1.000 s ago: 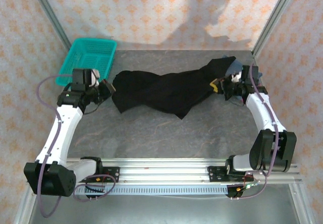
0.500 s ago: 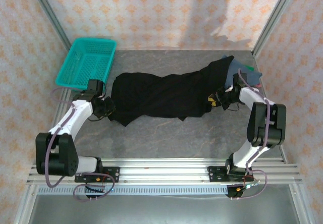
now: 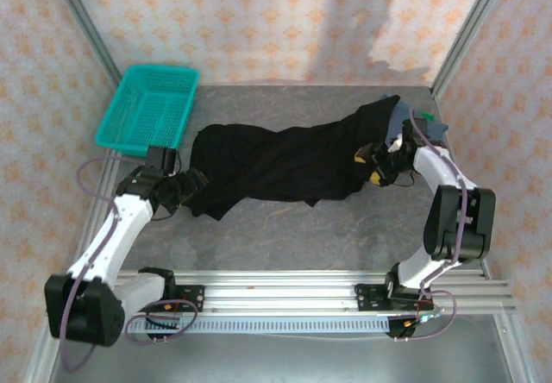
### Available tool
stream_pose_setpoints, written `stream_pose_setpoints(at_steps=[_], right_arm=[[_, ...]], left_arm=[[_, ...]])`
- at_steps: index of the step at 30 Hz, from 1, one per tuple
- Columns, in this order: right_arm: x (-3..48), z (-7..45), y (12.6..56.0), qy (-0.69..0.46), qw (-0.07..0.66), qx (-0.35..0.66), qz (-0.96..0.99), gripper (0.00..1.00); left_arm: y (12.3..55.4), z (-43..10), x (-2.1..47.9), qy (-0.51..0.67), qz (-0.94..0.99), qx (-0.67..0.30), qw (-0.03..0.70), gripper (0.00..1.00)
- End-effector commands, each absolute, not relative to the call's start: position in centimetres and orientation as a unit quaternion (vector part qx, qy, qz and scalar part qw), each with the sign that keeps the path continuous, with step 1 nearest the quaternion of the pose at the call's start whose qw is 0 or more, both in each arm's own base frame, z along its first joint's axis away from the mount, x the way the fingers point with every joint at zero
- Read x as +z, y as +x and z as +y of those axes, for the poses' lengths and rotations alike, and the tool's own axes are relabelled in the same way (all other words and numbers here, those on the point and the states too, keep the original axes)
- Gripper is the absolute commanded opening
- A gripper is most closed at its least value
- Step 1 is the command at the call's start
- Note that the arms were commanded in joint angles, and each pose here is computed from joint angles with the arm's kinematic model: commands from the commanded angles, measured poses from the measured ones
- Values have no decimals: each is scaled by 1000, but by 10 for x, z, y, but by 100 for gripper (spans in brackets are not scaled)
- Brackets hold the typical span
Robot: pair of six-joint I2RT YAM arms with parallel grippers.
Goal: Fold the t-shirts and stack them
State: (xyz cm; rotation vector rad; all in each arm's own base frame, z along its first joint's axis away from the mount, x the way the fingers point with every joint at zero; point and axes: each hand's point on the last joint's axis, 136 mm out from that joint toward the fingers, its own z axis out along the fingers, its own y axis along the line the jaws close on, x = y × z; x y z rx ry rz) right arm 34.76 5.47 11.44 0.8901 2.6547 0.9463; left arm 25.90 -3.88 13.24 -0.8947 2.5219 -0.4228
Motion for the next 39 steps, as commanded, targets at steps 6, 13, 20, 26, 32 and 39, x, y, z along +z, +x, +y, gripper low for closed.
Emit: stream_pose_setpoints(at_steps=[6,13,20,26,32,39], right_arm=[[129,42,292,263,98,252,926,81],[124,45,282,261,90,256,926,81],[126,49,287,253,97,272,923,81],[125,50,282,247,96,271,925,81],[124,47,277,244,94,260,929,81],[109,40,275,259,92,236,932,80]], left_arm=[[212,-64,96,-340,915,-147,163,76],[224,-95,75,-300,931,-140,154,60],[249,-104,48,-312,931,-109,157,56],[273,-111,37,-315,931,-93,159,52],[277,-104,21,-322,932,-54,156,44],[284,-103,4,-324,934,-32,148,19]])
